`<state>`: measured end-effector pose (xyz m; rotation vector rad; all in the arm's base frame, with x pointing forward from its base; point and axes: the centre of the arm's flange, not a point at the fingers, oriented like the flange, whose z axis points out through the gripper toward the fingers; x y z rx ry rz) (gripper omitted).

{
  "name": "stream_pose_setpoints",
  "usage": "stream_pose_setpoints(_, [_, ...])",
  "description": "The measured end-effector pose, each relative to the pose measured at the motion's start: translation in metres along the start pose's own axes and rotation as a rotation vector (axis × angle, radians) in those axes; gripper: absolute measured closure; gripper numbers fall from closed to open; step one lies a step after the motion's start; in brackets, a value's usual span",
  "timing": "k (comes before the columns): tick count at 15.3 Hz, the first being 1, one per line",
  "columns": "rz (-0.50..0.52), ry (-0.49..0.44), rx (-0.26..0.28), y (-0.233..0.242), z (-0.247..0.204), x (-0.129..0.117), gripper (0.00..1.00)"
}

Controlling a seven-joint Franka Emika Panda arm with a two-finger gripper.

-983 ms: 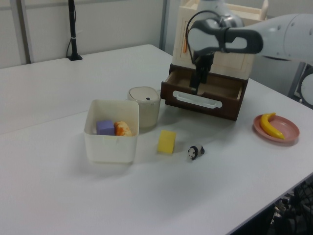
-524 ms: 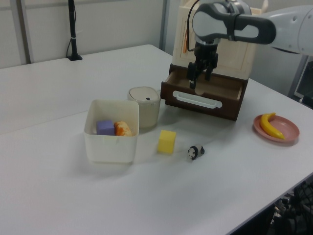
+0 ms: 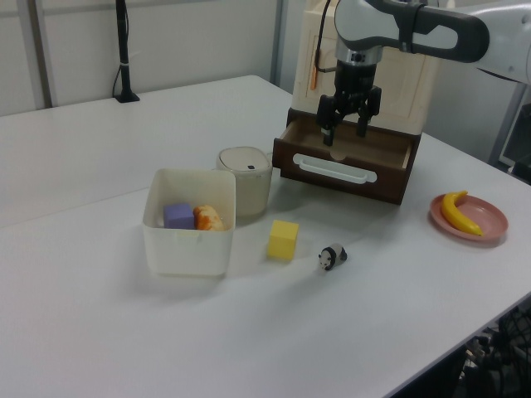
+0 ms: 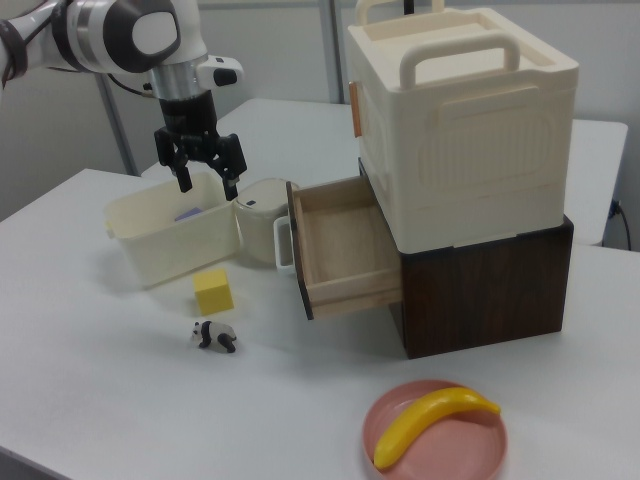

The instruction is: Slide open the drawer

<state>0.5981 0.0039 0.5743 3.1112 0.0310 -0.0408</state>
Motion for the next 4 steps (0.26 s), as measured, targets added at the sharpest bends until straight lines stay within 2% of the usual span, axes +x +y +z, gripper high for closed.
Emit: stream_pose_setpoints(4, [0.010, -0.003, 0.021, 0.0026, 0.0017, 0.0004, 0.00])
